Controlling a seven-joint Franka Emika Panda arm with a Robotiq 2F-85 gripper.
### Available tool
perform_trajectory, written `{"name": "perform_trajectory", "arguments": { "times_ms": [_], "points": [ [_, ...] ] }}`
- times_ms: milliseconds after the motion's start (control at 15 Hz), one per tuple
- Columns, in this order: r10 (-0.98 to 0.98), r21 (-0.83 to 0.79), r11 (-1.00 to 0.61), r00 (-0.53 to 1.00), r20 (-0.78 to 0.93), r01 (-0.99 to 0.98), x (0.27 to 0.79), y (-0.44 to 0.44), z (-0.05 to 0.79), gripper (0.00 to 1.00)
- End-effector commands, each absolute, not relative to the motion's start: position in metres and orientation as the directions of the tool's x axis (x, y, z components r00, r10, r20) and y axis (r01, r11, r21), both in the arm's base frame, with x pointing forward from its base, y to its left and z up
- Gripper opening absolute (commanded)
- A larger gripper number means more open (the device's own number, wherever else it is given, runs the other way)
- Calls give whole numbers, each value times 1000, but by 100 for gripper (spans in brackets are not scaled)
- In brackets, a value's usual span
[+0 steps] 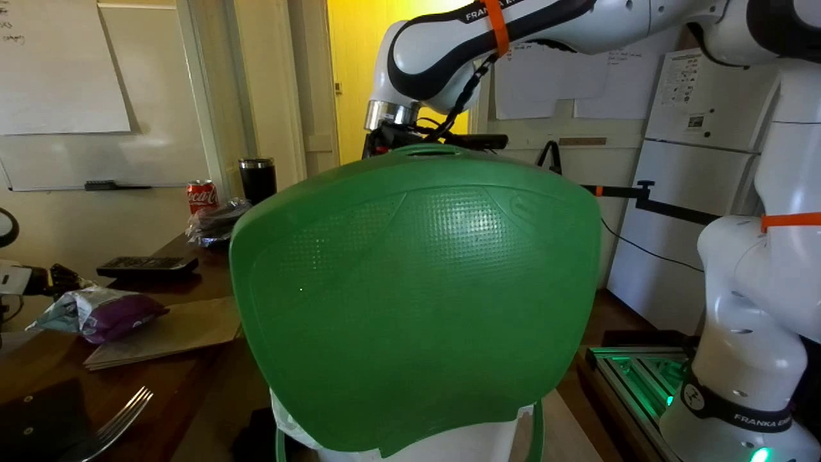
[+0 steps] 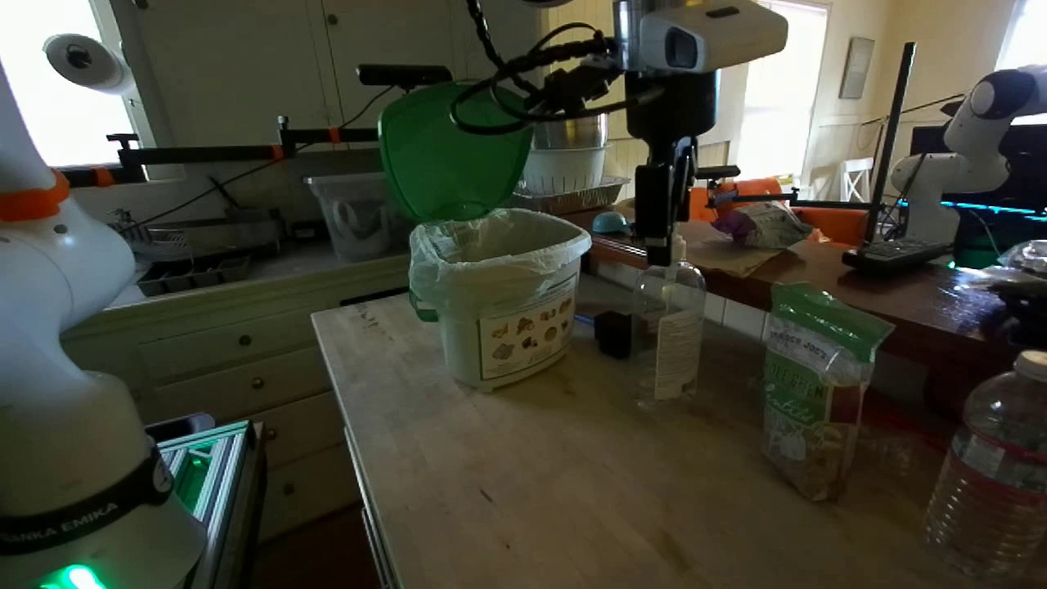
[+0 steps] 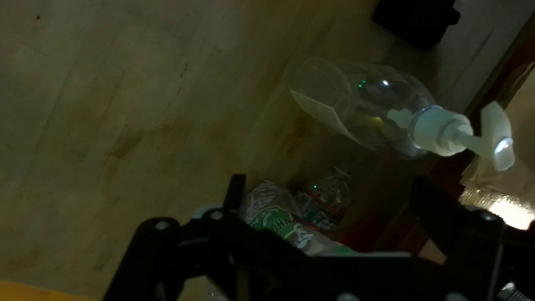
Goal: Move the pump bottle forwards.
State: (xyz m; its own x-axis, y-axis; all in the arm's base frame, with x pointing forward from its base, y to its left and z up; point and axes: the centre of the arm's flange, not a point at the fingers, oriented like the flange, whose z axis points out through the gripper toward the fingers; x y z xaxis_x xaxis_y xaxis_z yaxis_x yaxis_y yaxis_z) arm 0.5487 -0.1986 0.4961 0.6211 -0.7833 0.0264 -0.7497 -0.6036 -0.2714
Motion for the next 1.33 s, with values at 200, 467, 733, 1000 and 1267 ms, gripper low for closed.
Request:
{"name": "perform_trajectory", "arguments": {
  "times_ms": [200,467,733,1000,1267],
  "points": [
    [-762,-303,-619,647,12,-724,581,-182,498,100],
    [-745,-309,-637,667,11,-706,591,-173,493,100],
    [-739,-329,-636,673,2,-698,600,-167,485,100],
    [-737,-346,-635,676,2,-691,603,-167,489,100],
    [-751,-334,-629,659,31,-702,606,-172,495,100]
  ]
}}
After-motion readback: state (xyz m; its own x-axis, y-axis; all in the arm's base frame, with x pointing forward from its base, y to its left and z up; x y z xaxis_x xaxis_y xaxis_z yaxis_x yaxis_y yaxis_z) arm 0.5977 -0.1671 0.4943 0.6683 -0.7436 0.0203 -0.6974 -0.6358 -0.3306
